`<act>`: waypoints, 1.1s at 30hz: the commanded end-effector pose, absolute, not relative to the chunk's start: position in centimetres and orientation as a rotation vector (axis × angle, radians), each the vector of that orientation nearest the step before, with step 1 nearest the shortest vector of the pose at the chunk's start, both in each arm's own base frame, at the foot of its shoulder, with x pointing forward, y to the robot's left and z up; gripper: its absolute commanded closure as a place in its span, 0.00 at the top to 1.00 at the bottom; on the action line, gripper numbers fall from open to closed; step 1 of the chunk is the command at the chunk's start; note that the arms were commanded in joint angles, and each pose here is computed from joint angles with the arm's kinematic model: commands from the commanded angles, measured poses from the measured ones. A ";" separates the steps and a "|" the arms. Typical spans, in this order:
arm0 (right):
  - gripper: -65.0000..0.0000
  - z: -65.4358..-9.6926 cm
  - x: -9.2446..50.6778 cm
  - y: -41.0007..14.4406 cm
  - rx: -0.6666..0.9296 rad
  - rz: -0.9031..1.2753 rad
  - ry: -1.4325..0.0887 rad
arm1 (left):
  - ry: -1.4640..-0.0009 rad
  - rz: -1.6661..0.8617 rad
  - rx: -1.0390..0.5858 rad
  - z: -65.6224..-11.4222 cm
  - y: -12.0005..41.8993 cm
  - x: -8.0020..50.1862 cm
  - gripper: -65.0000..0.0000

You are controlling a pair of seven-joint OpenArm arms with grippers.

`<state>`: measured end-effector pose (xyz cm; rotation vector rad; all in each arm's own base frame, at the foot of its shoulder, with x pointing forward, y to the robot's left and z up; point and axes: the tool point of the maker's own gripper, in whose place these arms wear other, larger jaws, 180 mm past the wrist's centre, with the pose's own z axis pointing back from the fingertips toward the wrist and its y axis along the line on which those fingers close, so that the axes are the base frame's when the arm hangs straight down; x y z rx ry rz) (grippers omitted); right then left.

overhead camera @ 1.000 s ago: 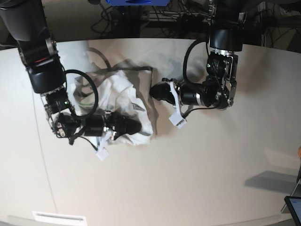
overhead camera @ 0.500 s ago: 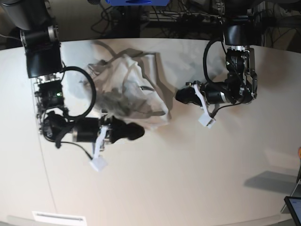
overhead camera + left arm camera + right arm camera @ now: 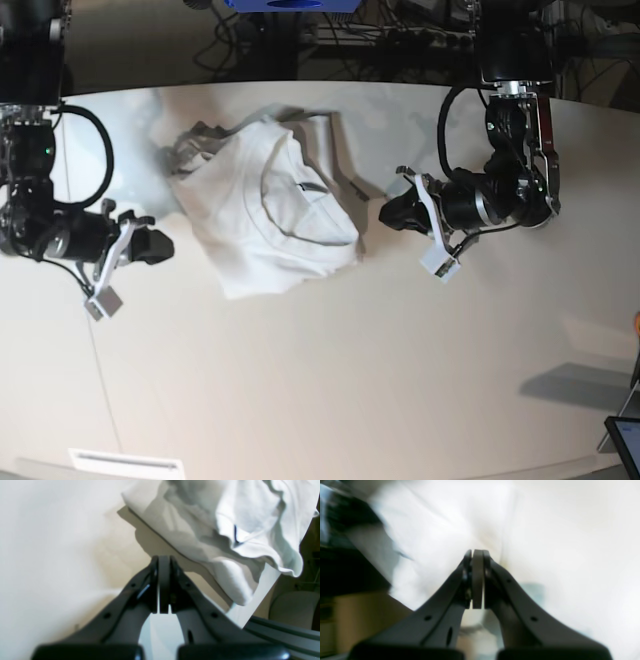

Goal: Fold the T-shirt properly
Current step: 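Push and tuck the shirt bundle with both grippers to square it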

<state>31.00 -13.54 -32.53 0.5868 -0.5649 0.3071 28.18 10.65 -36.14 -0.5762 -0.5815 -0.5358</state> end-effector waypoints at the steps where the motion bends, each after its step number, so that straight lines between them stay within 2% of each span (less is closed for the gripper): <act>1: 0.00 -31.6 31.5 -14.4 0.534 0.331 -0.610 | -0.611 -0.557 -0.577 -35.2 10.5 28.7 0.02; 5: 0.00 -35.2 28.9 -16.4 0.379 0.338 -0.518 | -0.627 -0.554 -0.594 -34.9 9.9 29.0 0.02; 9: 0.00 -37.5 26.5 -17.5 0.324 0.330 -0.442 | -0.654 -0.561 -0.619 -34.1 8.6 29.9 0.02; 12: 0.00 -38.6 25.0 -17.9 0.303 0.328 -0.400 | -0.620 -0.576 -0.656 -34.9 7.0 29.8 0.02; 20: 0.00 -39.0 23.5 -16.4 0.328 0.349 -0.384 | -0.476 -0.473 -0.763 -37.3 2.6 30.7 0.02; 28: 0.00 -40.2 19.5 -9.5 0.427 0.569 -0.289 | -0.500 -0.454 -0.767 -35.1 1.4 33.9 0.02; 33: 0.00 -39.6 18.9 -6.6 0.463 0.539 -0.296 | -0.445 -0.388 -0.806 -35.5 0.2 35.9 0.02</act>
